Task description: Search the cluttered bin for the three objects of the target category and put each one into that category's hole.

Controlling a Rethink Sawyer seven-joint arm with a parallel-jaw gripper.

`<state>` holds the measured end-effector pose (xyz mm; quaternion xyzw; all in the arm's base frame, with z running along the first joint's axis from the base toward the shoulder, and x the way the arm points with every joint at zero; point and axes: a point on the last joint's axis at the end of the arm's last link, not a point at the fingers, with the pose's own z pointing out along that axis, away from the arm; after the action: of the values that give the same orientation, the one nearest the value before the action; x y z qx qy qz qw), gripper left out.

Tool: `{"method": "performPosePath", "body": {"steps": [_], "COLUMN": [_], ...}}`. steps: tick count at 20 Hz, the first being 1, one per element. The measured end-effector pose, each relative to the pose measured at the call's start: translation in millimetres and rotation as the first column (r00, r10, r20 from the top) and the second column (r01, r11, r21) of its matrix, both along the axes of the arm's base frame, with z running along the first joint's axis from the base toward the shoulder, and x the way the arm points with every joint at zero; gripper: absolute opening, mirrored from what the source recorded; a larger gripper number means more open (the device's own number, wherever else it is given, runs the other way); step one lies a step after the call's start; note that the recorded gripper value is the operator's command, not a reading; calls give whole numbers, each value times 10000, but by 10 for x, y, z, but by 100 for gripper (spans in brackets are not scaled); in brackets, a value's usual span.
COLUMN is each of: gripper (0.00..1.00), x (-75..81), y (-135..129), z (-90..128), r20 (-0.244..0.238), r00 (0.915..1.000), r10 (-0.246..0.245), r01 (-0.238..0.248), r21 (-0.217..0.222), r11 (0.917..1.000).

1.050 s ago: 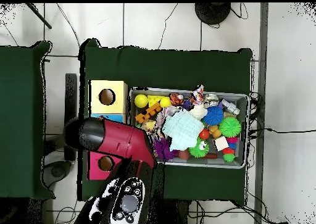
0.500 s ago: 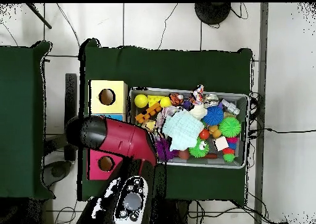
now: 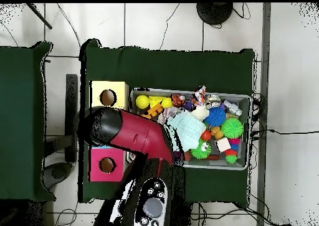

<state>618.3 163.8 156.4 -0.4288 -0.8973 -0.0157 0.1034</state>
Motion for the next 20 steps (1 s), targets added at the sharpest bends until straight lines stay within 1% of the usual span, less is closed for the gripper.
{"method": "performPosePath", "body": {"steps": [2,6,10,13,17,20], "gripper": [100,100,100,100,100,100], "x": [56,132,184,213,224,240], "y": [-35,-60,-67,-44,-44,-88], "z": [128,191,133,21,-65,-124], "r20": [0,188,357,472,463,433], "r00": [10000,9998,9993,9989,9989,9990], "r10": [-50,-76,-108,-73,-47,70], "r01": [50,73,103,68,44,-67], "r21": [125,148,154,122,71,-72], "r11": [9999,9999,9998,9999,10000,10000]}}
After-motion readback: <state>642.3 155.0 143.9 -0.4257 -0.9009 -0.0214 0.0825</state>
